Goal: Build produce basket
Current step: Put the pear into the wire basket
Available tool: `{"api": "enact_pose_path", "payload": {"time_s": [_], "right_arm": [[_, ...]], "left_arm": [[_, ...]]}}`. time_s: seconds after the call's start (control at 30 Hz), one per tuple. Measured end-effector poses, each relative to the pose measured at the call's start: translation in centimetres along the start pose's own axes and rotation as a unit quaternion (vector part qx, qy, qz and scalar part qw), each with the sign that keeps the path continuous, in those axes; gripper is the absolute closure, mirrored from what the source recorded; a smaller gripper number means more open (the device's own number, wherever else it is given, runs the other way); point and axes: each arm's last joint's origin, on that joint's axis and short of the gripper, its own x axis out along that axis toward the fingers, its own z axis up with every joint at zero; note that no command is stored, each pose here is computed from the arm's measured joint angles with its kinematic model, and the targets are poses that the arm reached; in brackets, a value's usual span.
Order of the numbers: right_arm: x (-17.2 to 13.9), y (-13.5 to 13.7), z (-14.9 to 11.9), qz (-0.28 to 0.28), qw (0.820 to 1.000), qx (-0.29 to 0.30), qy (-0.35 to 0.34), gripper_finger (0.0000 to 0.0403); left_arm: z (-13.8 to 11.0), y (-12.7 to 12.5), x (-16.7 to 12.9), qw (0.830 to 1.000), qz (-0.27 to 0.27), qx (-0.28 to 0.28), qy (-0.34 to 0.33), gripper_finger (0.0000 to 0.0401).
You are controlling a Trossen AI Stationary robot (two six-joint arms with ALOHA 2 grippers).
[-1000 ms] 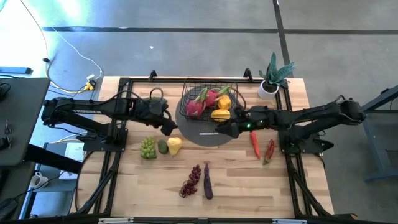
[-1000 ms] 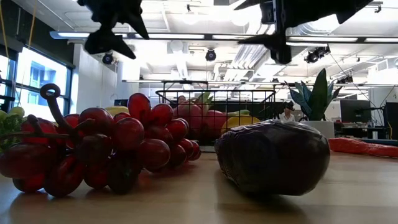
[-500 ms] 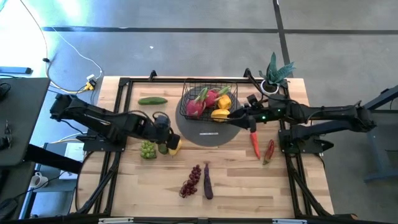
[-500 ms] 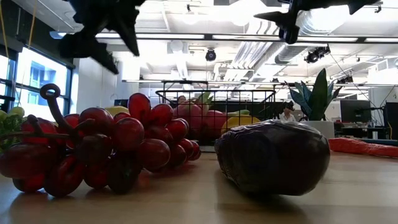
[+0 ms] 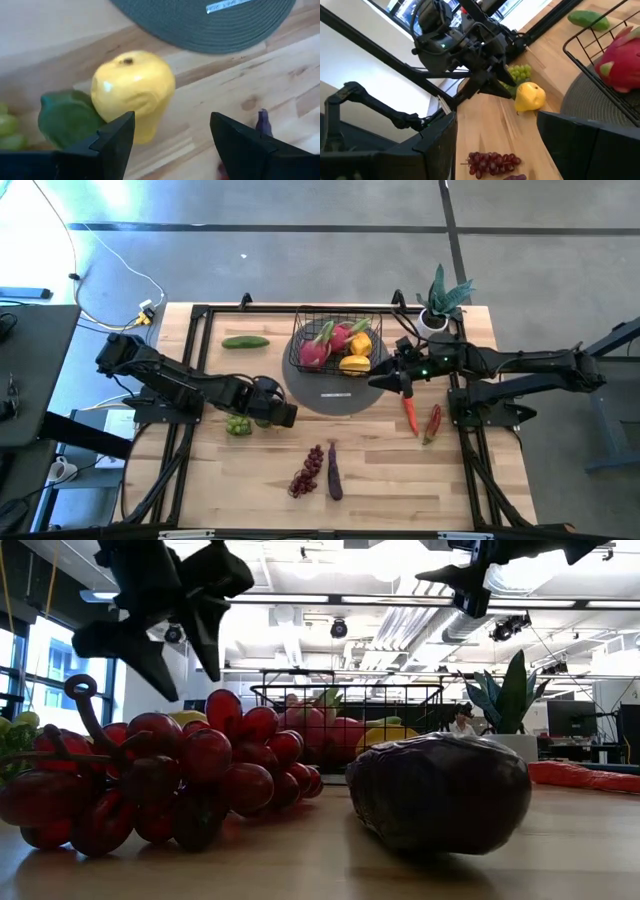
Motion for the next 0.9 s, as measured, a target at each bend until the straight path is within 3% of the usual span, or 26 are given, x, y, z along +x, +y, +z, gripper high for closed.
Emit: {"api": "enact_pose_path", "payload": {"time_s": [0.47, 0.9], "right_arm": [[0.0, -0.1, -0.1, -0.003, 1.0, -0.01, 0.004, 0.0148], [0.0, -0.1, -0.1, -0.005, 1.0, -0.007, 0.005, 0.0148]], "left_arm": [[-1.9, 0.4, -0.5, 0.999, 0.016, -0.031, -0.005, 0.0153], [-3.0, 0.0, 2.9, 0.997, 0.06, -0.039, 0.002, 0.0153]]}}
